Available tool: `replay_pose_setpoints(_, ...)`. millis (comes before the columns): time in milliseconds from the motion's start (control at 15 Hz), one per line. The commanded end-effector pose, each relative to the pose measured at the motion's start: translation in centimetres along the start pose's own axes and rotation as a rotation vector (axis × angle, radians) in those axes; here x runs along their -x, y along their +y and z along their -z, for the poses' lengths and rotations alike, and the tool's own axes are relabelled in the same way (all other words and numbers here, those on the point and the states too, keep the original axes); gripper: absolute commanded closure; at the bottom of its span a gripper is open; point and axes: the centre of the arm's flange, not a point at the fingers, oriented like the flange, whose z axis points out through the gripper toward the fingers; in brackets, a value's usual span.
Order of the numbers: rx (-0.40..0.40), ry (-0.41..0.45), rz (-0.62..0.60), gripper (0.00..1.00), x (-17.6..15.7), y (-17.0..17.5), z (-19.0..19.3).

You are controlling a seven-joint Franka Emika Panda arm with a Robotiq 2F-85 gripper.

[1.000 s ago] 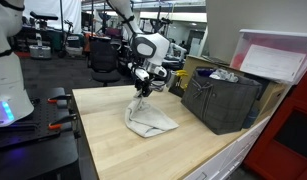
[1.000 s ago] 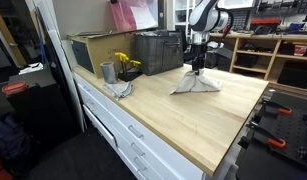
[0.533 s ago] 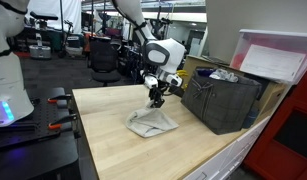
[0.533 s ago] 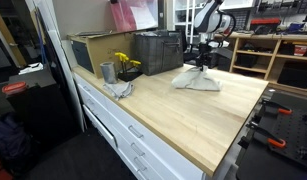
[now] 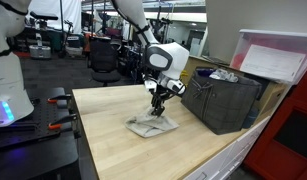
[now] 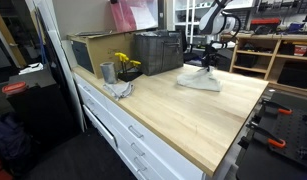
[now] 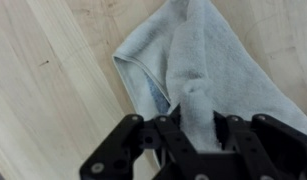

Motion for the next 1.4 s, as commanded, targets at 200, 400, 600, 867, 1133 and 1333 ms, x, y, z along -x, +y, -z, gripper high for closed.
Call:
replay_pose_setpoints(200,0.030,-0.043,-0.191,0.97,2.7,4.1,-0.1)
replay_pose_setpoints(400,0.059,-0.072,-0.237,0.97,4.4,5.4,-1.1)
replay_pose_setpoints(600,0.079,-0.113,-0.271,0.97,5.7,6.0,-2.2)
replay_pose_setpoints(867,0.094,-0.110,-0.284,0.49,6.3,6.1,-2.3)
replay_pose_setpoints(1133,0.114,-0.001,-0.223,0.18,5.5,4.5,-0.1)
replay_pose_setpoints(1333,0.158,0.147,-0.121,0.00,4.1,1.8,2.7)
